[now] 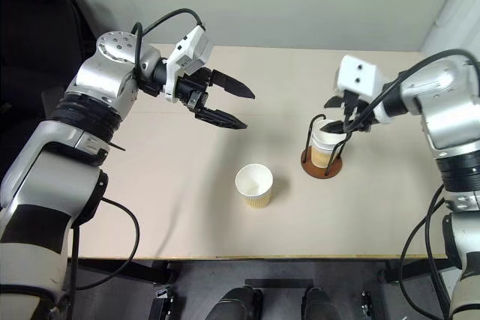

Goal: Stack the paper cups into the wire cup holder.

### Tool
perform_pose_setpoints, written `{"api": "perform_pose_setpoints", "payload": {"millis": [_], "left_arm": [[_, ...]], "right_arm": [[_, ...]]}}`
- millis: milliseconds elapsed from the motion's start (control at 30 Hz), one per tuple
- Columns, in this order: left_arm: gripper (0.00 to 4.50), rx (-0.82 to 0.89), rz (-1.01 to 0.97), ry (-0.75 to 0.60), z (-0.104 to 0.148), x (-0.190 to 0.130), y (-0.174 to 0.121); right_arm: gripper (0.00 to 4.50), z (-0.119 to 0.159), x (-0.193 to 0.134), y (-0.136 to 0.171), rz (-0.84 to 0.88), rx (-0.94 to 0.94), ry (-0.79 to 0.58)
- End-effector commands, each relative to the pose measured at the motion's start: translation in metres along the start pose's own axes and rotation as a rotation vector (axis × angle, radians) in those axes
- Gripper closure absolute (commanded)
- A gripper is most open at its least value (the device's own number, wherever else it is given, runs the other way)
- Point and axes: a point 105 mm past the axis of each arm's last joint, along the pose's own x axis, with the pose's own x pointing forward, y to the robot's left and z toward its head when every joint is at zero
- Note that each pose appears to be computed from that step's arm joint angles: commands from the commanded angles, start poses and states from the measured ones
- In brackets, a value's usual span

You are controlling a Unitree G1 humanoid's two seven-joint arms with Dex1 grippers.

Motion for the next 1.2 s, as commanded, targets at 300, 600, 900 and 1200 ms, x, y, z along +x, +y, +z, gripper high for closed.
{"api": "perform_pose_setpoints", "payload": {"millis": [300,600,900,1200], "left_arm": [[0.59,0.218,-0.147,0.2,0.022,0.037,0.001],[0.59,0.269,-0.189,0.246,0.033,0.054,0.002],[0.59,0.361,-0.255,0.399,0.011,0.059,-0.003],[0.59,0.328,-0.325,0.448,0.0,0.069,-0.013]], "right_arm": [[1.81,0.021,-0.081,0.022,-0.11,0.017,-0.019],[1.81,0.025,-0.095,0.036,-0.091,0.07,-0.01],[1.81,0.02,-0.101,0.036,-0.091,0.09,0.018],[1.81,0.018,-0.101,0.035,-0.074,0.09,0.028]]}}
